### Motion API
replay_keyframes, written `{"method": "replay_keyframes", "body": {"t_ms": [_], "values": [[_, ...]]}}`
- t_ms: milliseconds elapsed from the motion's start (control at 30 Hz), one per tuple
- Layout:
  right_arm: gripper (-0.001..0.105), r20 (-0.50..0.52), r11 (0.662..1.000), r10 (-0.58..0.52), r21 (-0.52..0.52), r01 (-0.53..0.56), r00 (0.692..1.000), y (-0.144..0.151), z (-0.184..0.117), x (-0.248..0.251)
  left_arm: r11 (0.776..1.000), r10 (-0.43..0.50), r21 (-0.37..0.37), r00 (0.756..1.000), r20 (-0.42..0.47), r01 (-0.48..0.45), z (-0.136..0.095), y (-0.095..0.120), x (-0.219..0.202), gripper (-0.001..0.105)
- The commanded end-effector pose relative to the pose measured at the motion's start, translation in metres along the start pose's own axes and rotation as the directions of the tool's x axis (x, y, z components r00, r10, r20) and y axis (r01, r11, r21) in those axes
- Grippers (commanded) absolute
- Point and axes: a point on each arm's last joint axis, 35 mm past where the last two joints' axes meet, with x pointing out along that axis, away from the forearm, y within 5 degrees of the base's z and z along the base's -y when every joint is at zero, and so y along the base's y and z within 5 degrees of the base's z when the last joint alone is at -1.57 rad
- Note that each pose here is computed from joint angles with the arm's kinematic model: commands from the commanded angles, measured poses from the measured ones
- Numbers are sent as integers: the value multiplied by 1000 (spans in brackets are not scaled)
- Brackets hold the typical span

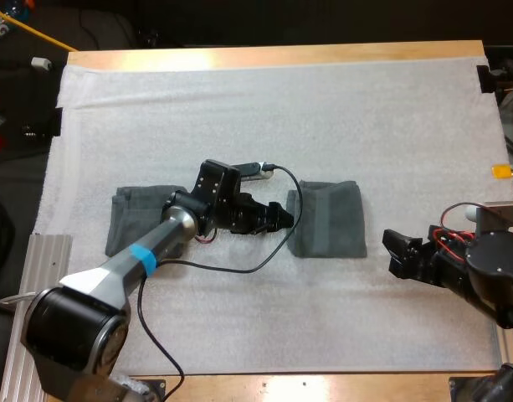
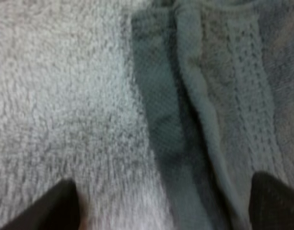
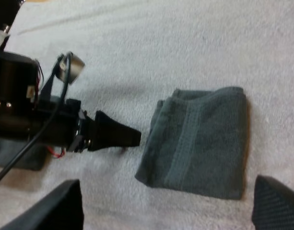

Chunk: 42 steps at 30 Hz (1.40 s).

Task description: Pick towel from pile, fold and stack

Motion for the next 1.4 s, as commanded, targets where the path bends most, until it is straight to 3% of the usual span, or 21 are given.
{"method": "replay_keyframes", "body": {"t_ms": [0, 233, 433, 833, 1200, 1300, 1367], "values": [[70, 14, 1000, -8, -19, 8, 1000, 0, 1, -4, 999, -32, -13, 999, -8, 32, 1, -3, 2, 70], [70, 20, 999, -28, -22, 29, 999, -1, 2, -4, 994, -93, -61, 995, -46, 90, 13, -9, 8, 70], [70, 21, 999, -29, -22, 30, 999, -1, 2, -4, 993, -76, -98, 994, -81, 67, 15, -18, 17, 70], [70, 21, 999, -29, -22, 30, 999, -1, 2, -4, 992, 69, -88, 983, -173, -85, 8, -45, 42, 69], [70, 19, 1000, -22, -22, 22, 1000, -1, 2, -4, 999, -18, -54, 969, -247, 5, 9, -72, 58, 69], [70, 18, 1000, -22, -22, 22, 1000, -1, 2, -4, 998, -15, -60, 967, -255, 0, 8, -71, 58, 55], [70, 18, 1000, -22, -22, 22, 1000, -1, 2, -4, 998, -6, -67, 964, -266, -12, 6, -70, 58, 38]]}}
